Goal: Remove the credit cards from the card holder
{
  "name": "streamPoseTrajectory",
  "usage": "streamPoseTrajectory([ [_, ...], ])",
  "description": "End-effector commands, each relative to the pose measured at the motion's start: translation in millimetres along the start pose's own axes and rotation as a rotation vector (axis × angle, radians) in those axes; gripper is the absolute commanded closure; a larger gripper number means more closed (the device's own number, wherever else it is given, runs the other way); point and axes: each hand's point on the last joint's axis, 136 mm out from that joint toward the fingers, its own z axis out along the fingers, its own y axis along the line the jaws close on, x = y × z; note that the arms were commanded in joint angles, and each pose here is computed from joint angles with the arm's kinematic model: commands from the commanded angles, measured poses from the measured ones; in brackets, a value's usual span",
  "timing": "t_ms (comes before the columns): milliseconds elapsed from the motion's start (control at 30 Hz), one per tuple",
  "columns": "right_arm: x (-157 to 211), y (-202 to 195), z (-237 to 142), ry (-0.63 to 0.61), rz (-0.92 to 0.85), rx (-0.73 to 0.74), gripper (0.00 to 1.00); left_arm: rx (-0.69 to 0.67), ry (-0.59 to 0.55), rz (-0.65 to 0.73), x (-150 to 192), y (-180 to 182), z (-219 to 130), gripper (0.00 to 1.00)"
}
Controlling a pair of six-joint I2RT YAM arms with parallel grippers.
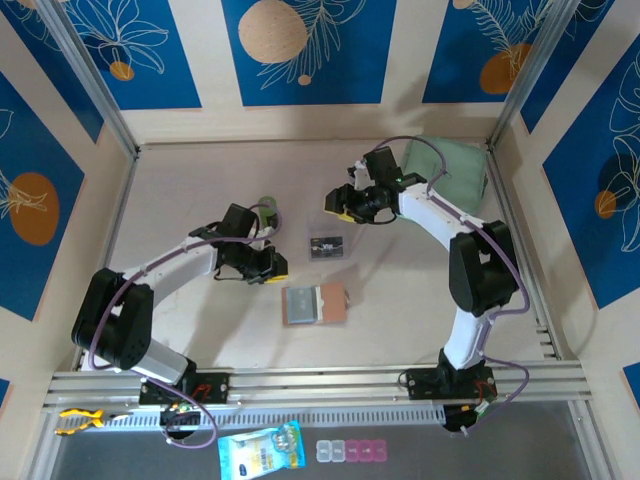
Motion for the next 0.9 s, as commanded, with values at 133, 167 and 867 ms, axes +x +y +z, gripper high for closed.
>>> streamPoseTrajectory([
  [133, 59, 23, -1, 0.111, 0.055, 0.028, 0.48, 0.011, -0.030, -0.028, 8, 10, 4, 0.81],
  [167, 65, 24, 1, 0.117, 0.053, 0.023, 0.48, 0.012, -0.036, -0.027, 8, 10, 5, 0.81],
  [867, 184, 14, 50, 0.330, 0.057, 0.039, 0.48, -0.109, -0.027, -0.104, 46, 54, 45, 0.92],
])
